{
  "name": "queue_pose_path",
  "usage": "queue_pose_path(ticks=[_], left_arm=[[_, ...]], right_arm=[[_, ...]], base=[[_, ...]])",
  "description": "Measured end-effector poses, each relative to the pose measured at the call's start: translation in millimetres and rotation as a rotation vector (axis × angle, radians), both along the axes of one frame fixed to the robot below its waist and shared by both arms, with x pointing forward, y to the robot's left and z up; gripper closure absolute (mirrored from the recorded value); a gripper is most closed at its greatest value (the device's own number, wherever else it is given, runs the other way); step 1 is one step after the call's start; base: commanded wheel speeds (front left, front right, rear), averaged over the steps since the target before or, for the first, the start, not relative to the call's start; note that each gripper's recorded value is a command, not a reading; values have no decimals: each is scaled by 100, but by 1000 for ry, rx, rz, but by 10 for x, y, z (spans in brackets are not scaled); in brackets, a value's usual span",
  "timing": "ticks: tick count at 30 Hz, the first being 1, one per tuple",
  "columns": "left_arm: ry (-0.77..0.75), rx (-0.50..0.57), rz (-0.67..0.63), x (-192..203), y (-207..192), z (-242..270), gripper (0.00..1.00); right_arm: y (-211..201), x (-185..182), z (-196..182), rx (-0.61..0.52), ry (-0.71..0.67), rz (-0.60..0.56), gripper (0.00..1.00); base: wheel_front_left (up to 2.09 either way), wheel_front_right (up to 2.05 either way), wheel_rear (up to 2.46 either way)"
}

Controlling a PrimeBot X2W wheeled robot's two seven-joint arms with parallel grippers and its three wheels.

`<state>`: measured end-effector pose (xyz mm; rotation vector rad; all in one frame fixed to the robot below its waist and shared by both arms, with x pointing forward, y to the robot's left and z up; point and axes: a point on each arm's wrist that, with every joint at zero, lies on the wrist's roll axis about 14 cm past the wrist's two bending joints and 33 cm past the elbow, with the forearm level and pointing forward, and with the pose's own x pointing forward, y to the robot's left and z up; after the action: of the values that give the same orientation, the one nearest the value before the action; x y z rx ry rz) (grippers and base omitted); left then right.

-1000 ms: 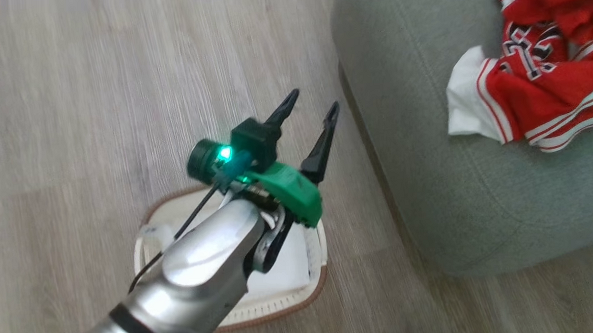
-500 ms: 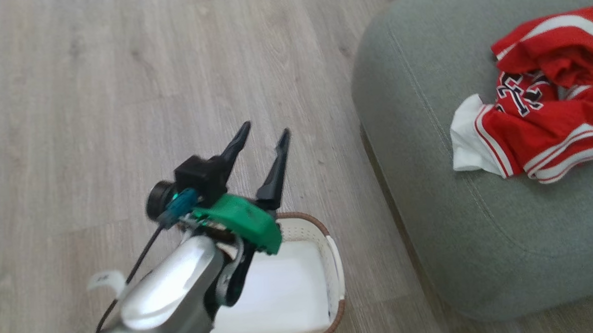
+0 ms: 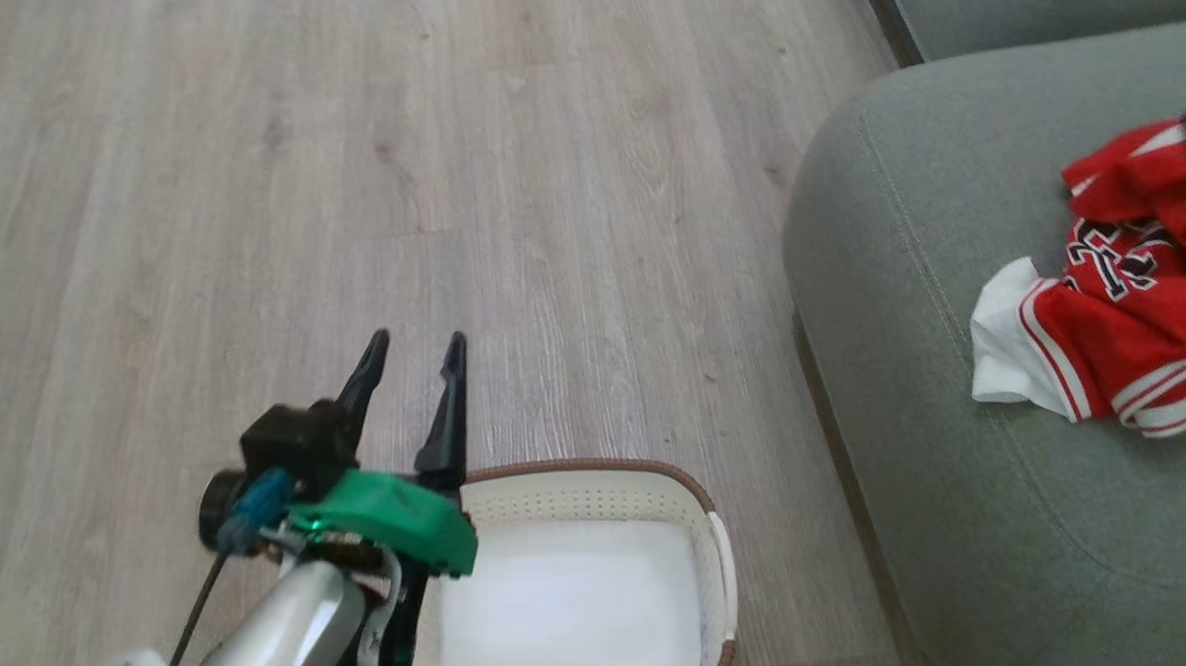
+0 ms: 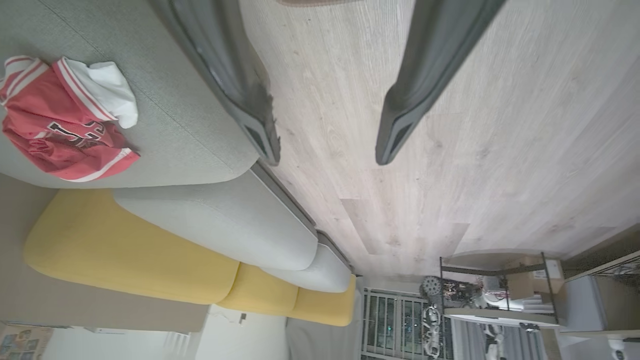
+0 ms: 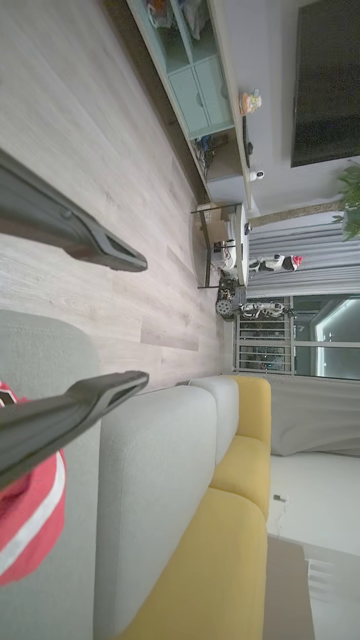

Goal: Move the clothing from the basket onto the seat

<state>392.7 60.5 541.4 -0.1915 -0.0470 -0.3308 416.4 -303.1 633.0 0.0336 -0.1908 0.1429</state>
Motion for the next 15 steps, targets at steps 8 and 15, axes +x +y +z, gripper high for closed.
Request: queue_pose_path(ticks=[8,15], left_arm=[[-5,-14,106,-136,327,-10,0],[-5,-38,191,-246,526,-69,0]], right_arm=[[457,-377,-357,119,-43,22,0],[720,-569,-527,183,-38,30,0]], base=[[0,0,0],[0,0,0]])
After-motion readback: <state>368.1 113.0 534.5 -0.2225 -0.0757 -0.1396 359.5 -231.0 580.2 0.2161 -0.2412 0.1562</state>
